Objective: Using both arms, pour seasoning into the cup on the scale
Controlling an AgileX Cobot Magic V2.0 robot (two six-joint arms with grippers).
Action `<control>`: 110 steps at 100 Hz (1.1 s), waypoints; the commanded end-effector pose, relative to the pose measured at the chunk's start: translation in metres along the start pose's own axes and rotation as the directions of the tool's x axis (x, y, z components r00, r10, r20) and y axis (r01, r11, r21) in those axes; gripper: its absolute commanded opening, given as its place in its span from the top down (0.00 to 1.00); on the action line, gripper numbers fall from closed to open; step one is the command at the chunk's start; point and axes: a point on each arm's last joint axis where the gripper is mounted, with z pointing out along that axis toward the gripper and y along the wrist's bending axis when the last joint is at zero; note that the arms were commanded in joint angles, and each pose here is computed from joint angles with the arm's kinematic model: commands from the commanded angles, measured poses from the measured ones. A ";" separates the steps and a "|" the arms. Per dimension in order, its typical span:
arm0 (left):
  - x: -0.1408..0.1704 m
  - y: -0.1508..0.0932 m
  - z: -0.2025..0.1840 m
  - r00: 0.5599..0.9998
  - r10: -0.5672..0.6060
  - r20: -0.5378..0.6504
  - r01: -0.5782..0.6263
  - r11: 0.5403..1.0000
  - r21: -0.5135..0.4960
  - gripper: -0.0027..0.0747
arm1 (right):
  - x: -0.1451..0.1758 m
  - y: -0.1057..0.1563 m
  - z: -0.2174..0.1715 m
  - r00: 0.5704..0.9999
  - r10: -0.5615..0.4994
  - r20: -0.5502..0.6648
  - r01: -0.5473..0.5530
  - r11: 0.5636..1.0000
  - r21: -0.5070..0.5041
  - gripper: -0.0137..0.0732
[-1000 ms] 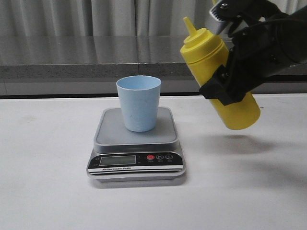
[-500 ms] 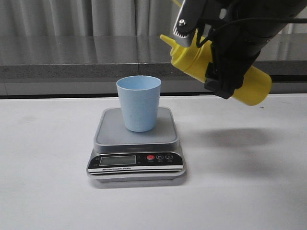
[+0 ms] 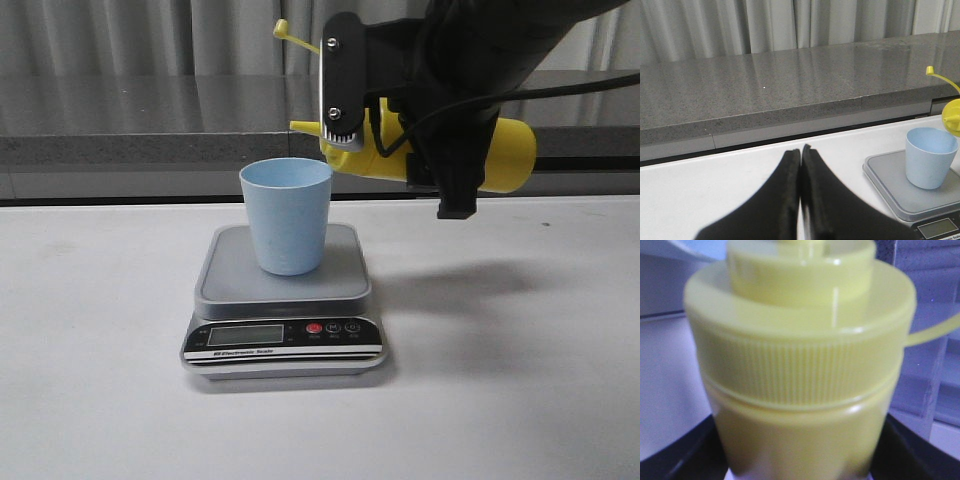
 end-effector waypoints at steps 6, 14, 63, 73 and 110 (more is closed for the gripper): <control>-0.016 0.000 -0.001 0.995 -0.010 0.097 0.011 1.000 -0.005 0.99 | -0.002 -0.031 -0.017 0.998 -0.060 -0.010 0.061 0.989 0.131 0.63; -0.016 0.000 -0.001 0.995 -0.010 0.097 0.011 1.000 -0.005 0.99 | 0.000 -0.037 -0.018 0.996 -0.074 -0.048 0.081 0.984 0.158 0.63; -0.016 0.000 -0.001 0.995 -0.010 0.097 0.011 1.000 -0.005 0.99 | -0.002 -0.042 -0.021 0.956 -0.277 -0.101 0.292 0.939 0.184 0.63; -0.016 0.000 -0.001 0.995 -0.010 0.097 0.011 1.000 -0.005 0.99 | -0.006 -0.041 -0.022 0.948 -0.303 -0.097 0.317 0.928 0.196 0.63; -0.016 0.000 -0.001 0.995 -0.010 0.097 0.011 1.000 -0.005 0.99 | -0.007 -0.040 -0.023 0.954 -0.284 -0.101 0.299 0.934 0.194 0.63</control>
